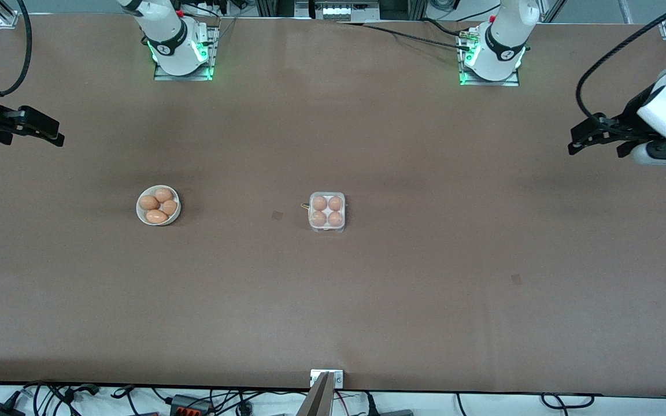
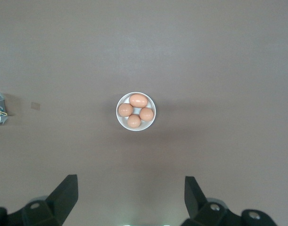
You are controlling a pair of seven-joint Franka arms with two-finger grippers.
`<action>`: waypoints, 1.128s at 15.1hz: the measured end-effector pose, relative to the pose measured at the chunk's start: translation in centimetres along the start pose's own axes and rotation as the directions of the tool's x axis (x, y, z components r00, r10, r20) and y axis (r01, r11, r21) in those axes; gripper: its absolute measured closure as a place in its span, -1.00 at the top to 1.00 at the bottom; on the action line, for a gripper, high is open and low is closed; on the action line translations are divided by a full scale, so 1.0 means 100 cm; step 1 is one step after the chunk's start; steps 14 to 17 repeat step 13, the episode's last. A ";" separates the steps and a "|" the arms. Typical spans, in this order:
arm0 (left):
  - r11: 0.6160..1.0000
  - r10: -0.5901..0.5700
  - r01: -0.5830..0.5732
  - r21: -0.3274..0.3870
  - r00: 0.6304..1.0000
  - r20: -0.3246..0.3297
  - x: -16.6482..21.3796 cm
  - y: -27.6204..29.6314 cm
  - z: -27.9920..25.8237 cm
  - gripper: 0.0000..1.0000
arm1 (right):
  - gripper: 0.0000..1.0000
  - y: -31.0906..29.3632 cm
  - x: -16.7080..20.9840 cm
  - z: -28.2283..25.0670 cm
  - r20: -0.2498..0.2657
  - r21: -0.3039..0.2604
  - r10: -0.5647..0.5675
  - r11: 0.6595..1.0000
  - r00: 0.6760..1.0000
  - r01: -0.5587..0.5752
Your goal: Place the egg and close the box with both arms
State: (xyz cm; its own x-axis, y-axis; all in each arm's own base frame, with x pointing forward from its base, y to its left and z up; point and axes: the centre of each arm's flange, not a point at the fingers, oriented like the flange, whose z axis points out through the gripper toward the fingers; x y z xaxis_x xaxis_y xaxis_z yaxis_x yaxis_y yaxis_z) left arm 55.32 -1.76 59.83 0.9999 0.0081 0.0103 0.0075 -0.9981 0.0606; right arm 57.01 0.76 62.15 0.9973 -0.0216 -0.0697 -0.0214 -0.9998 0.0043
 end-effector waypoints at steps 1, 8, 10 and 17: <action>1.000 -0.009 0.009 0.000 1.000 -0.009 -0.002 -0.004 -0.003 1.00 | 1.00 0.000 0.000 0.000 0.000 0.000 0.000 1.000 1.000 0.000; 0.998 0.043 -0.044 0.051 0.999 0.021 -0.011 0.022 -0.004 1.00 | 1.00 0.000 0.000 0.000 0.000 0.000 0.000 1.000 1.000 0.000; 0.997 0.049 -0.051 0.052 0.998 0.026 -0.014 0.026 -0.009 1.00 | 1.00 0.000 0.000 0.000 0.000 0.000 0.000 1.000 1.000 0.000; 0.997 0.051 -0.052 0.052 0.998 0.021 -0.015 0.027 -0.013 1.00 | 1.00 0.000 0.000 0.000 0.000 0.000 0.000 1.000 1.000 0.000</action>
